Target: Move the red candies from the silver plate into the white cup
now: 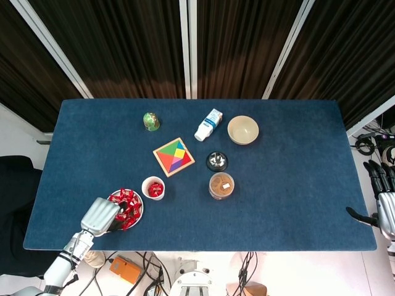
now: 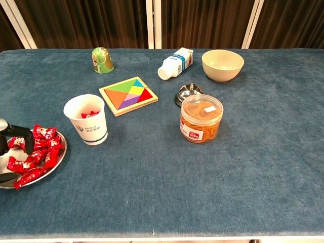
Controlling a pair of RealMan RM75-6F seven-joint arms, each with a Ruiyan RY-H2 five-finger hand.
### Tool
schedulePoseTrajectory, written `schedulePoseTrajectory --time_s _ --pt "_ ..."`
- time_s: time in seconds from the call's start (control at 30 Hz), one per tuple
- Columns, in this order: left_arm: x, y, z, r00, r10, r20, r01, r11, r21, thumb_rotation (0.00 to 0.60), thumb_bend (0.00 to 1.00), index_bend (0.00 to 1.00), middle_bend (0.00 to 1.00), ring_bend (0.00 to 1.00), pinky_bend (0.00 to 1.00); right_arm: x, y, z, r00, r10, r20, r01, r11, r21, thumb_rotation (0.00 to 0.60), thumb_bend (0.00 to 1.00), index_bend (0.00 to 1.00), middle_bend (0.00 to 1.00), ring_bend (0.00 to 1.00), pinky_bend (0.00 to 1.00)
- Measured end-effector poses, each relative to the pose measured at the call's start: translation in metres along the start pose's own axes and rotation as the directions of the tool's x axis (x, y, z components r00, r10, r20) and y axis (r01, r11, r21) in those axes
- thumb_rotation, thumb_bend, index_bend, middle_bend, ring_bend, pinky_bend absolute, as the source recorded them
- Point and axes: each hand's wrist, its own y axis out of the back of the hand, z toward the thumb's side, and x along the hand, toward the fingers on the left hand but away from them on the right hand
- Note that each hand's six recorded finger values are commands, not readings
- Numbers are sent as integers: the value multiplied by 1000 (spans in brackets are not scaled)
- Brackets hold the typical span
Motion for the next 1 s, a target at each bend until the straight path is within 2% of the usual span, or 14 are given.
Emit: schedulePoseTrajectory --time_s 0.2,0.33,0.47,0.6,0.8,1.0 --pt "1 -6 0 1000 -24 -4 24 1000 13 600 216 477 955 922 831 -1 -1 1 1000 4 0 -4 1000 2 600 157 0 118 0 97" --pt "1 -10 -1 999 -35 -4 35 999 14 600 280 517 955 922 830 -1 -2 1 1000 9 -1 -9 1000 1 600 157 0 118 0 97" --pt "2 -11 -1 999 -34 -4 34 999 5 600 342 568 955 923 830 -1 -3 2 1000 10 0 -10 1000 1 600 157 0 117 0 97" --pt "3 -6 -2 1000 -17 -2 17 1000 -17 600 356 572 955 923 830 -1 -2 2 1000 9 0 -9 1000 2 600 157 0 118 0 97" --pt "2 16 -3 999 37 5 -37 998 -58 600 354 573 955 923 830 -1 0 1 1000 1 1 -1 1000 2 600 157 0 117 0 98" --pt "7 62 -1 988 151 23 -148 983 -107 600 353 572 955 923 830 0 1 1 1000 -4 1 4 1000 0 600 157 0 118 0 98"
